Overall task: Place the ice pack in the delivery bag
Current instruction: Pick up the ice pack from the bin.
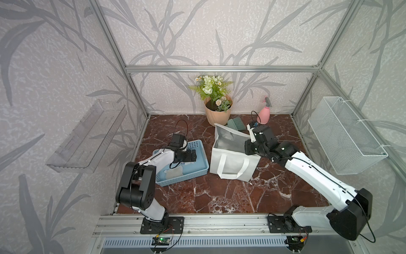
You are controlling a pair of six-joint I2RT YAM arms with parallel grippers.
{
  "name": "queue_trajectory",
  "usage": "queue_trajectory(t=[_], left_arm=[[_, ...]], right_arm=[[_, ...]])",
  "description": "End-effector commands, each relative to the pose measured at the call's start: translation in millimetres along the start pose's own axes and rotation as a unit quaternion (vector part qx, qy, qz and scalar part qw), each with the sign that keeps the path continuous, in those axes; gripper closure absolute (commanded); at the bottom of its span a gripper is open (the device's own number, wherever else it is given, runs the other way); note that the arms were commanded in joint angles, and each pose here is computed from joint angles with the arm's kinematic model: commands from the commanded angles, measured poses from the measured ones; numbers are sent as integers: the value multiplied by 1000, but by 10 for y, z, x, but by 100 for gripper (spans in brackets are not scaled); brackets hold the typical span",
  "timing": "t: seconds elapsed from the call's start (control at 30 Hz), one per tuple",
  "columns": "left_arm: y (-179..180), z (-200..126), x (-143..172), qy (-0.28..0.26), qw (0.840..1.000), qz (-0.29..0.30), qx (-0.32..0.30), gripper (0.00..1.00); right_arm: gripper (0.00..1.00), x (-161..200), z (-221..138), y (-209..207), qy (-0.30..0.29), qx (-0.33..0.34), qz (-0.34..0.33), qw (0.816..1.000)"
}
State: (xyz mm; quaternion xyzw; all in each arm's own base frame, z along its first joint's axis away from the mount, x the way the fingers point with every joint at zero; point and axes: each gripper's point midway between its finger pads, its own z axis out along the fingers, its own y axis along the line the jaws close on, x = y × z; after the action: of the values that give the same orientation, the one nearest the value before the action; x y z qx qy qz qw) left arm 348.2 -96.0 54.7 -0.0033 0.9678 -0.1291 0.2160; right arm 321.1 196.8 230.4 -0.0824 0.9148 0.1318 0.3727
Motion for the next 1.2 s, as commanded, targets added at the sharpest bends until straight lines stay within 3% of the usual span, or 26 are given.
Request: queue_trajectory(t=[0.0, 0.13, 0.43, 0.63, 0.7, 0.77, 0.83, 1.1, 1.17], left_arm=[[0, -47, 2, -7, 1000, 8, -9, 2], [153, 107, -28, 13, 998, 19, -53, 4], [274, 339, -27, 32, 996, -6, -88, 11], [252, 425, 4, 36, 996, -14, -79, 27], [256, 433, 47, 39, 996, -14, -79, 42], [254, 399, 47, 35, 996, -18, -79, 49], [229, 333, 22, 26, 997, -19, -74, 66], [33, -163, -268, -35, 998, -20, -46, 71], [-83, -372, -394, -60, 998, -18, -25, 76]], right_arm=[[94, 92, 50, -1, 14, -1, 3, 1000], [94, 87, 55, 13, 15, -4, 4, 1000], [94, 130, 2, -34, 13, 2, 12, 1000], [94, 132, -17, -39, 12, 2, 13, 1000], [94, 133, -17, -39, 13, 2, 14, 1000], [94, 139, -16, -40, 14, 3, 13, 1000], [94, 134, -17, -38, 13, 2, 13, 1000], [94, 117, -12, -30, 13, 2, 14, 1000], [94, 113, -13, -38, 12, 4, 14, 1000]])
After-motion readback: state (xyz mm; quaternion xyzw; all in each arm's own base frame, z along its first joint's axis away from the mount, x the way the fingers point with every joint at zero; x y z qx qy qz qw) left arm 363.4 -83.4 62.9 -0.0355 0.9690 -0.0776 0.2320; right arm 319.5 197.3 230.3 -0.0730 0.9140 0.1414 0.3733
